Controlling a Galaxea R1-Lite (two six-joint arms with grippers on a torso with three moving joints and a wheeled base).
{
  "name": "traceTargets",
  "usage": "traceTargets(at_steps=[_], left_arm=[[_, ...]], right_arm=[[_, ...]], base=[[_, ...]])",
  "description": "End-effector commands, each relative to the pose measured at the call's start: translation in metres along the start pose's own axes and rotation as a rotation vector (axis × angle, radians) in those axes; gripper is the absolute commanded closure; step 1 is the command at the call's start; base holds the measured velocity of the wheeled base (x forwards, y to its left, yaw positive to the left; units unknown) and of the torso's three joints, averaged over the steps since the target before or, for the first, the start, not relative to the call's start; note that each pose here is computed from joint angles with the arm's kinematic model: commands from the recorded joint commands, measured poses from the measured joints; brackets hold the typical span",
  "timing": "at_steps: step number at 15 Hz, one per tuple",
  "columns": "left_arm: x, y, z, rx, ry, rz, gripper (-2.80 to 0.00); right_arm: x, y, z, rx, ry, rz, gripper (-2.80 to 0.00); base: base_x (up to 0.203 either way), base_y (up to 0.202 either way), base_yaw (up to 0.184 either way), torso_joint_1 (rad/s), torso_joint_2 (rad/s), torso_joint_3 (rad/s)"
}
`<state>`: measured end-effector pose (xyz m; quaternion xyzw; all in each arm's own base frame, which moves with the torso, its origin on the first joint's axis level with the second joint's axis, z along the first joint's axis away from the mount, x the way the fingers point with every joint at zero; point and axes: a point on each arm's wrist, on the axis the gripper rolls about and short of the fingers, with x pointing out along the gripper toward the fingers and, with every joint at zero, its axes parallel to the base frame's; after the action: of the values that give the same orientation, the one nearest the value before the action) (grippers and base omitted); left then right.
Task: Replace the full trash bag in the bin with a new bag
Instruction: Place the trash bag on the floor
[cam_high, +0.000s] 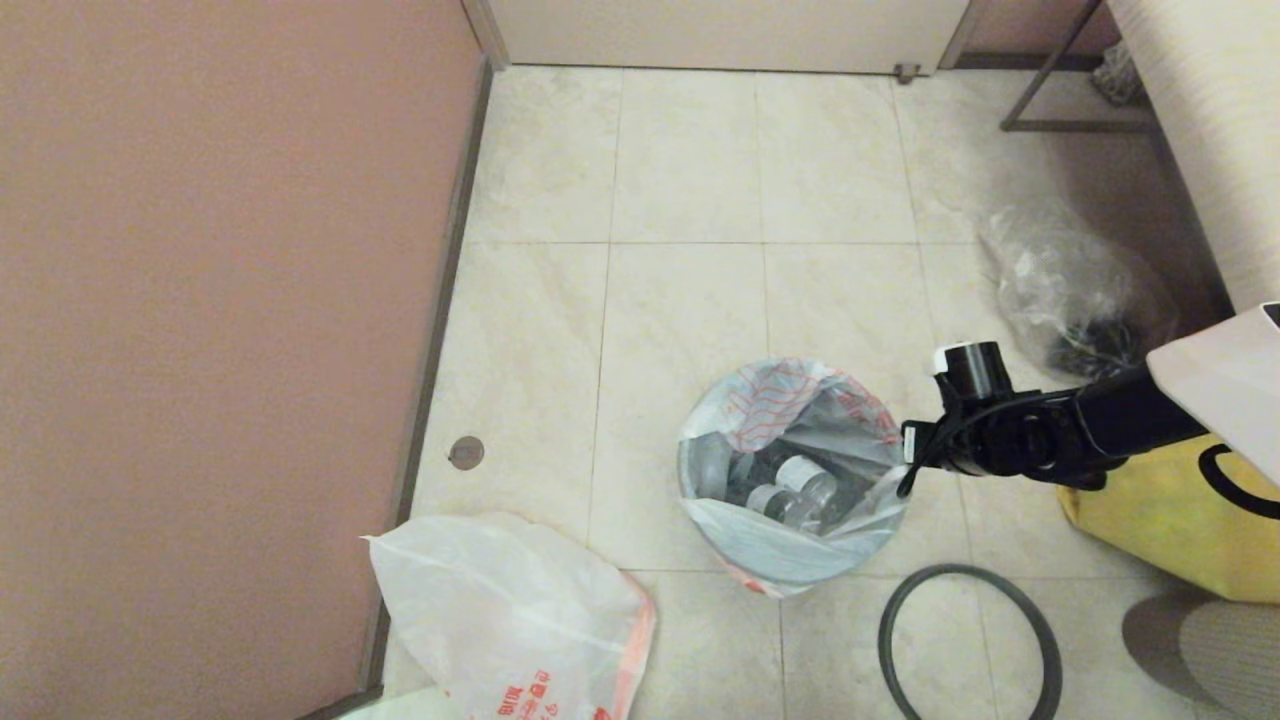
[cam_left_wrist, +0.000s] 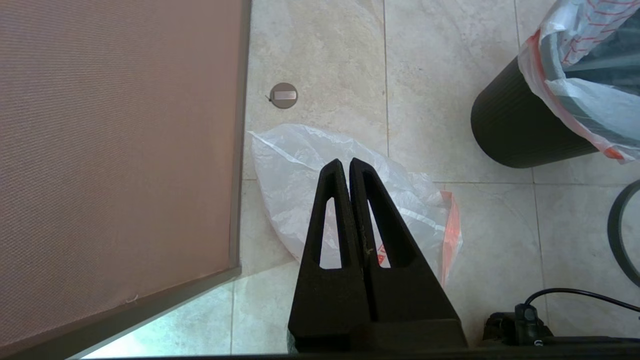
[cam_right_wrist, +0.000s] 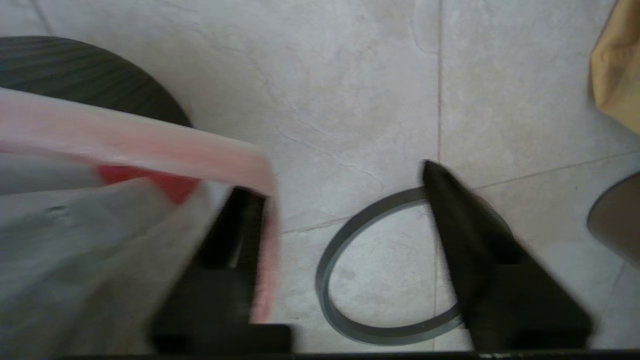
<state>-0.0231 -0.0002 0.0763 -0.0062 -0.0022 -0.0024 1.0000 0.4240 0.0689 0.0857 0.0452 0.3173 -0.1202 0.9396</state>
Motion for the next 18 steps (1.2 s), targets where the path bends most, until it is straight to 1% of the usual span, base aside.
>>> traceTargets(at_steps=[1,2,3,7,8,10,11,13,14,17,18], left_arm=[[0.0,0.0,0.0,0.0,0.001,0.0,0.0],[0.0,0.0,0.0,0.0,0.001,0.0,0.0],[0.0,0.0,0.0,0.0,0.001,0.0,0.0],[0.0,0.0,0.0,0.0,0.001,0.0,0.0],[0.0,0.0,0.0,0.0,0.001,0.0,0.0],[0.0,0.0,0.0,0.0,0.001,0.0,0.0],[0.0,0.0,0.0,0.0,0.001,0.0,0.0],[0.0,0.0,0.0,0.0,0.003,0.0,0.0],[0.0,0.0,0.0,0.0,0.001,0.001,0.0],[0.0,0.0,0.0,0.0,0.001,0.0,0.0],[0.0,0.0,0.0,0.0,0.001,0.0,0.0]], right_arm=[[-0.005,0.006,0.0,-0.004,-0.008,0.015,0.0],[-0.007,0.01,0.0,0.005,-0.01,0.023,0.0],[-0.009,0.012,0.001,0.03,-0.015,0.031,0.0],[-0.011,0.014,0.003,0.043,-0.017,0.048,0.0],[-0.012,0.014,0.003,0.051,-0.012,0.066,0.0],[-0.02,0.014,0.008,0.109,-0.004,0.133,0.0],[-0.028,0.014,0.012,0.147,0.011,0.189,0.0],[-0.038,0.009,0.017,0.217,0.057,0.248,0.0],[-0.038,0.006,0.016,0.237,0.072,0.251,0.0],[-0.031,-0.009,0.008,0.258,0.103,0.224,0.0],[-0.029,-0.015,0.006,0.265,0.118,0.229,0.0]], base=[[0.0,0.0,0.0,0.0,0.0,0.0],[0.0,0.0,0.0,0.0,0.0,0.0],[0.0,0.0,0.0,0.0,0.0,0.0],[0.0,0.0,0.0,0.0,0.0,0.0],[0.0,0.0,0.0,0.0,0.0,0.0],[0.0,0.0,0.0,0.0,0.0,0.0],[0.0,0.0,0.0,0.0,0.0,0.0],[0.0,0.0,0.0,0.0,0.0,0.0],[0.0,0.0,0.0,0.0,0.0,0.0],[0.0,0.0,0.0,0.0,0.0,0.0],[0.0,0.0,0.0,0.0,0.0,0.0]])
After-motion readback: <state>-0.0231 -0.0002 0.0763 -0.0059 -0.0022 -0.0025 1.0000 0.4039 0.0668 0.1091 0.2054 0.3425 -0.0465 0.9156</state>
